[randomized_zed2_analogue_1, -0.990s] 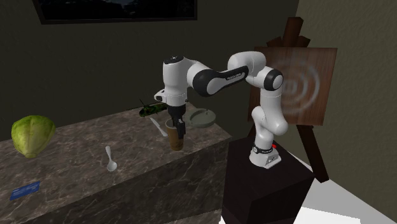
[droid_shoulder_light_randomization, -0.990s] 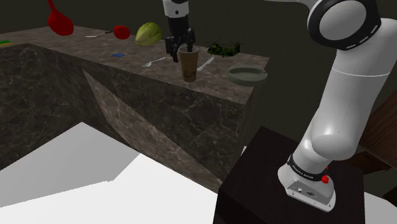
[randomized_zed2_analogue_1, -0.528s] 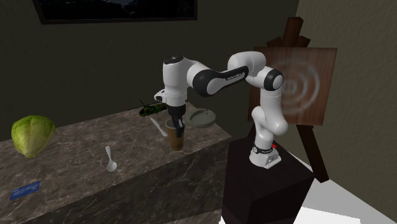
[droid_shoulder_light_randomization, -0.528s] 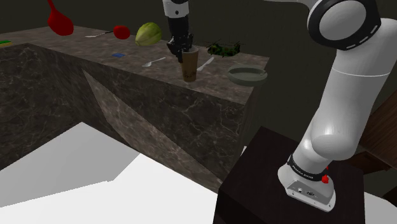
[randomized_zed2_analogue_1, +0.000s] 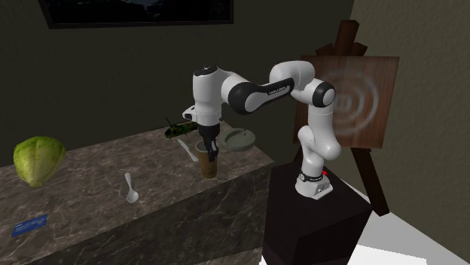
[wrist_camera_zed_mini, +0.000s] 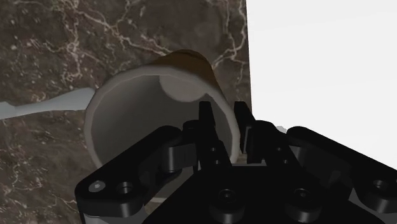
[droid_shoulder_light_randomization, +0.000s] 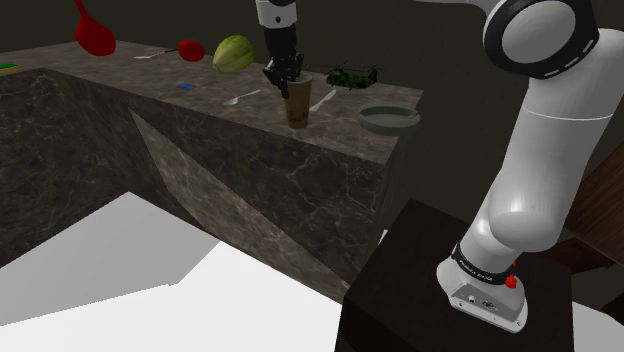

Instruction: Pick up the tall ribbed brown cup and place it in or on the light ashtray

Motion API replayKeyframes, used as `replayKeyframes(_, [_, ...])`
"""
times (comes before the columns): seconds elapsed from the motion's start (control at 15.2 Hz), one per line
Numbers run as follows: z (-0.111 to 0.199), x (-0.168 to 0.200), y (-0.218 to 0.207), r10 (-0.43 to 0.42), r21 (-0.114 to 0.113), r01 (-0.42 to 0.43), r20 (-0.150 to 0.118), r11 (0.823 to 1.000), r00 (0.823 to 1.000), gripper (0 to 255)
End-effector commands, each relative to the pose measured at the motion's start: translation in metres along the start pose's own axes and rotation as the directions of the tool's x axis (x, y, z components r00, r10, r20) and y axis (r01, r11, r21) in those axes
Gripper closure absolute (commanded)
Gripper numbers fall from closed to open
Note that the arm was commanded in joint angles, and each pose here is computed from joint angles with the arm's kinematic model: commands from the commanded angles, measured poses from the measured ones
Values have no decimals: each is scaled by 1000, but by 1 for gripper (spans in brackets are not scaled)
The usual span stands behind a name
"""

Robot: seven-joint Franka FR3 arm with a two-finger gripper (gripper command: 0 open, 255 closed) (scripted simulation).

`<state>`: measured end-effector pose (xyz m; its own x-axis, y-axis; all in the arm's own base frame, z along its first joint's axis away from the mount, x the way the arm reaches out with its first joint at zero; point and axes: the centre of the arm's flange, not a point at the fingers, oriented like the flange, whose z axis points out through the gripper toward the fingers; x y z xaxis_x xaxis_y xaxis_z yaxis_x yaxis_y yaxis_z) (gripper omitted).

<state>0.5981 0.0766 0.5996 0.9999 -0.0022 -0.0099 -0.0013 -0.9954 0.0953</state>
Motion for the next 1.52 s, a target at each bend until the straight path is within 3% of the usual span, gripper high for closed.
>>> replayKeyframes(0.0, [-5,0,1,0,0,0,0,1000,1000,255])
replayKeyframes(1.25, [-100,-1,10,0,0,0,0,1000,1000,255])
replayKeyframes(1.45, [-104,-29,38,0,0,0,0,1000,1000,255])
